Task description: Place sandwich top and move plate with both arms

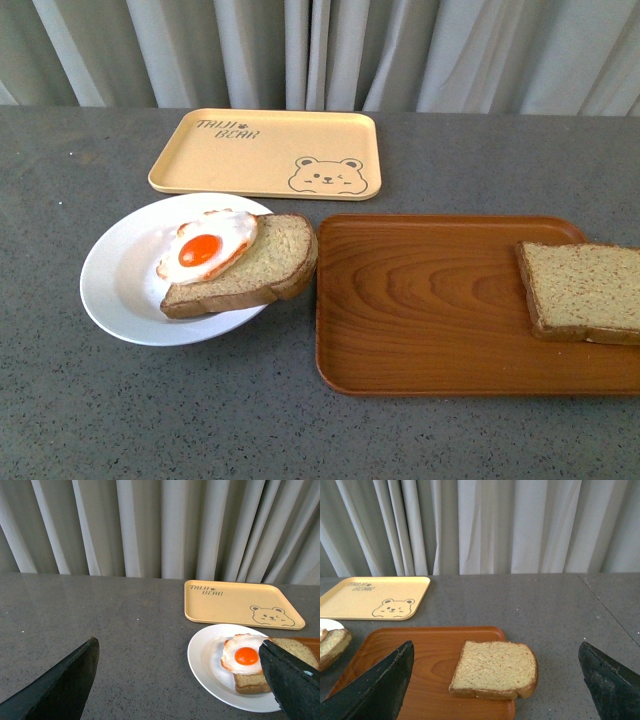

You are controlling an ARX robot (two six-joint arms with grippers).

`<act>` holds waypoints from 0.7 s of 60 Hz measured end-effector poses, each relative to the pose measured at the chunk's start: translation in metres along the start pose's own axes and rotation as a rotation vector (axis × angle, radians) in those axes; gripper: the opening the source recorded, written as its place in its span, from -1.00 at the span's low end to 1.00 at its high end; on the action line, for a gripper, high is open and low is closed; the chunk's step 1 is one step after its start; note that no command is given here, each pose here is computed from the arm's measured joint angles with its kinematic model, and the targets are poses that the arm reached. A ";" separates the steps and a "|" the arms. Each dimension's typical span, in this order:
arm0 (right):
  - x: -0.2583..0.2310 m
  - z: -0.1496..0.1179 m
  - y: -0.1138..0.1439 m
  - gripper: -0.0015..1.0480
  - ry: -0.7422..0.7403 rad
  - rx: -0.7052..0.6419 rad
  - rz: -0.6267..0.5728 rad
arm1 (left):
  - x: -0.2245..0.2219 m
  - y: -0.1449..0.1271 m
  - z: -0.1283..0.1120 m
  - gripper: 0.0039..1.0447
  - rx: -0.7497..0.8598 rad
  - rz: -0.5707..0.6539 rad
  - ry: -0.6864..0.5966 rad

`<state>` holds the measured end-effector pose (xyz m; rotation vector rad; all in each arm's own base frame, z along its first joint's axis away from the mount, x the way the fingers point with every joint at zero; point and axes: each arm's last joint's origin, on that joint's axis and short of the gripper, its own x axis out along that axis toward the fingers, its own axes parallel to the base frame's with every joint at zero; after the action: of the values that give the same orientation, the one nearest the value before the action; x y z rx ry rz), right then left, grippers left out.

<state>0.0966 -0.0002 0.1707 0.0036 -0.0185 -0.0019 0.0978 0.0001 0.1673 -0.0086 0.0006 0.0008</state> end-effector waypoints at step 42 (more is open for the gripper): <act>0.000 0.000 0.000 0.82 0.000 0.000 0.000 | 0.000 0.000 0.000 0.83 0.000 0.000 0.000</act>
<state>0.0966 -0.0002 0.1707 0.0036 -0.0185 -0.0019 0.0978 0.0001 0.1673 -0.0086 0.0006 0.0008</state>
